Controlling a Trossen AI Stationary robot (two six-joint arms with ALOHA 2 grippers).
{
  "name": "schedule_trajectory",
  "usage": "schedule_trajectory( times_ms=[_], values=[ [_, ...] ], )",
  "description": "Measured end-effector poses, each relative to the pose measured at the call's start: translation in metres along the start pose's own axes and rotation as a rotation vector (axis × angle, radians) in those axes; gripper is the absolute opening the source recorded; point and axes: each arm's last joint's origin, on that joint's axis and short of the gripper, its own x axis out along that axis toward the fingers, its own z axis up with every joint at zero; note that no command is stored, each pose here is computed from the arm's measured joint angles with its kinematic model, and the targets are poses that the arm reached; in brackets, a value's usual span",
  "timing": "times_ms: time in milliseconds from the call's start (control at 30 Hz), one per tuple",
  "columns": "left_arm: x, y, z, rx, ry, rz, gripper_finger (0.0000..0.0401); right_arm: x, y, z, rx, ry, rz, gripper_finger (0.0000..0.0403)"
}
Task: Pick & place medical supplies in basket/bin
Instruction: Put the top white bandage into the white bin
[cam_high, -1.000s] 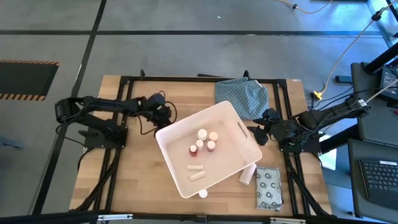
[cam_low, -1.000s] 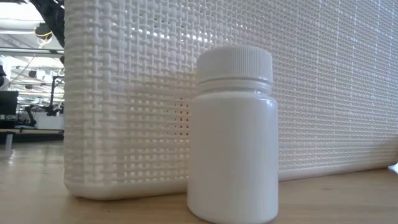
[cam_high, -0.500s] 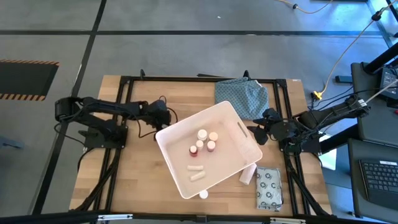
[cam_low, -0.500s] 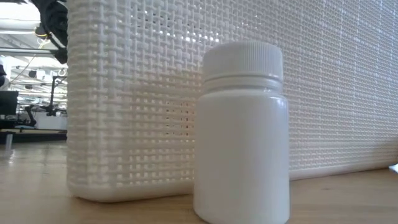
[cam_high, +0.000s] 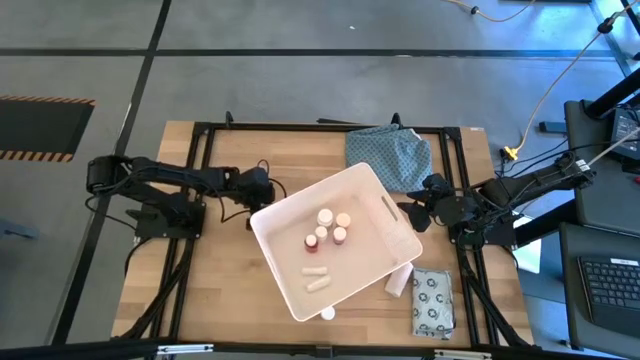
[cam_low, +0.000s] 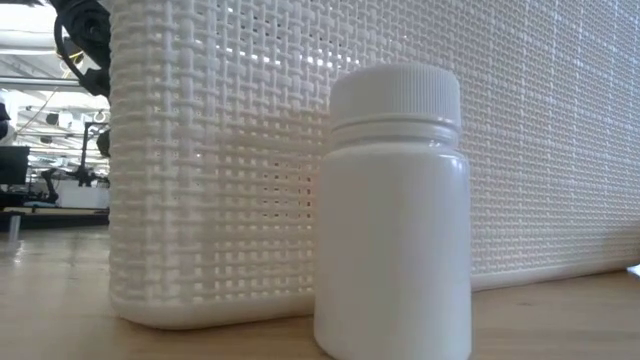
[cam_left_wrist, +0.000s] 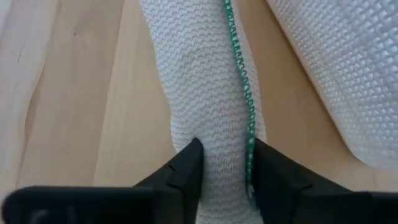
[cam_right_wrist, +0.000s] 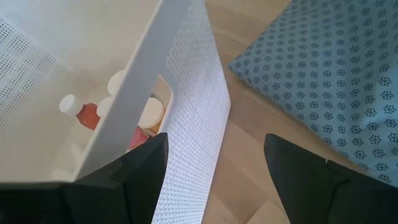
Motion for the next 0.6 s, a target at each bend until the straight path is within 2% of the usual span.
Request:
schedule_trajectory(
  times_ms=[167, 300, 467, 600],
  values=[
    [-0.009, 0.0, 0.0, 0.012, -0.009, 0.037, 0.0067, 0.0, 0.0, 0.0, -0.002, 0.0, 0.0, 0.0267],
    [-0.03, 0.002, 0.003, 0.007, 0.023, 0.156, 0.0042, 0.0, 0.0, 0.0, -0.005, 0.001, -0.001, 0.0267],
    [-0.07, 0.003, 0.018, -0.019, -0.051, 0.351, 0.0037, 0.0, 0.0, 0.0, -0.023, 0.002, -0.004, 0.0267],
    [-0.112, 0.004, 0.034, -0.107, -0.233, 0.507, 0.0037, 0.0, 0.0, 0.0, -0.06, 0.002, -0.004, 0.0267]
  ],
)
